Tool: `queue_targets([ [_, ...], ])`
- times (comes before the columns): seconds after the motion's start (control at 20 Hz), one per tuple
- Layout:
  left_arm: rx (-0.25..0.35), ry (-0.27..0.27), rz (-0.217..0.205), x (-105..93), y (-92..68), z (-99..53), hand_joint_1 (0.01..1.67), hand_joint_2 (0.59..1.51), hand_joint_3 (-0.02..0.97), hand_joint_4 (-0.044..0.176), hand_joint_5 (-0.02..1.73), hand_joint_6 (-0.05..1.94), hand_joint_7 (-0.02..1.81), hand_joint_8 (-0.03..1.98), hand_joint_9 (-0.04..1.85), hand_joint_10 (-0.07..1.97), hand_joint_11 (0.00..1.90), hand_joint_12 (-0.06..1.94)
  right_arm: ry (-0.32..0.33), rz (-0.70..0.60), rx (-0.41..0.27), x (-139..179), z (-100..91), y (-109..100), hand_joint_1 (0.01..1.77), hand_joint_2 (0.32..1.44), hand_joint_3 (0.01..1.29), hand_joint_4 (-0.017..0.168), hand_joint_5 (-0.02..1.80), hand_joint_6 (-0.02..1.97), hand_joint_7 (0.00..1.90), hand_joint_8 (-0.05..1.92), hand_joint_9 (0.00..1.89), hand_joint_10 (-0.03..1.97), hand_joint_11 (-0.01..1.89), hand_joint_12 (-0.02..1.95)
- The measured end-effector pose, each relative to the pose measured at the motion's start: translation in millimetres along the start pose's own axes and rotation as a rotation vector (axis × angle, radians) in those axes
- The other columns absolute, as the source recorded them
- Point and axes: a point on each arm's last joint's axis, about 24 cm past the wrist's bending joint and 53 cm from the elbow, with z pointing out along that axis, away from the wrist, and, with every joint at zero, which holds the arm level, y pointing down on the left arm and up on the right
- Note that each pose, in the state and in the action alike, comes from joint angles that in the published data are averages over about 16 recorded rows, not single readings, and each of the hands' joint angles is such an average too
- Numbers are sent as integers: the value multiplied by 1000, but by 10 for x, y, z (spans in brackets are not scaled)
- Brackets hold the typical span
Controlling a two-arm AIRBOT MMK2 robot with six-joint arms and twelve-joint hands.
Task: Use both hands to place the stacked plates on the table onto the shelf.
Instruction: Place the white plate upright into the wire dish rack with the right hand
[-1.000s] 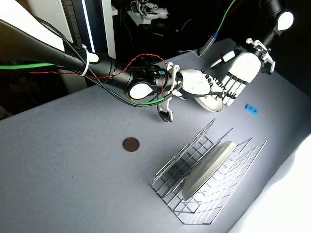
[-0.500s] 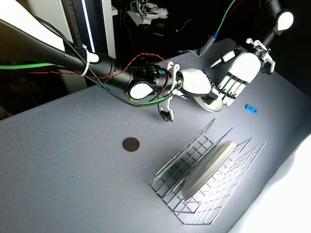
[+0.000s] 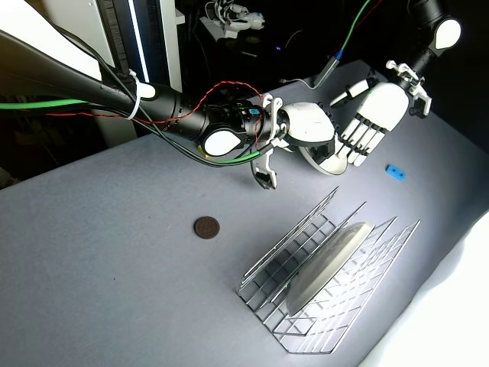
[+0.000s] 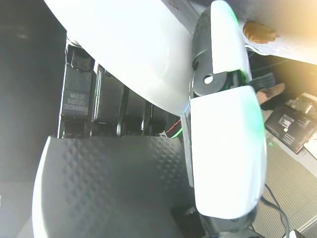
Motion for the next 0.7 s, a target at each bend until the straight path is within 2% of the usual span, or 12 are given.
queue_targets([
  [0.3, -13, -60, 11, -246, 20, -104, 15, 1113, 12, 2, 11, 9, 4, -5, 19, 16, 14, 1, -1, 0, 0, -3, -1, -1, 1168, 975, 13, 5, 863, 636, 1020, 511, 1285, 26, 987, 1038],
  [0.7, -22, -178, 16, -662, 4, -373, 15, 1113, 12, 5, 14, 13, 17, 8, 18, 7, 13, 1, 0, -4, 6, -40, -68, -22, 1167, 970, 13, 8, 873, 636, 1033, 512, 1310, 0, 997, 1034],
])
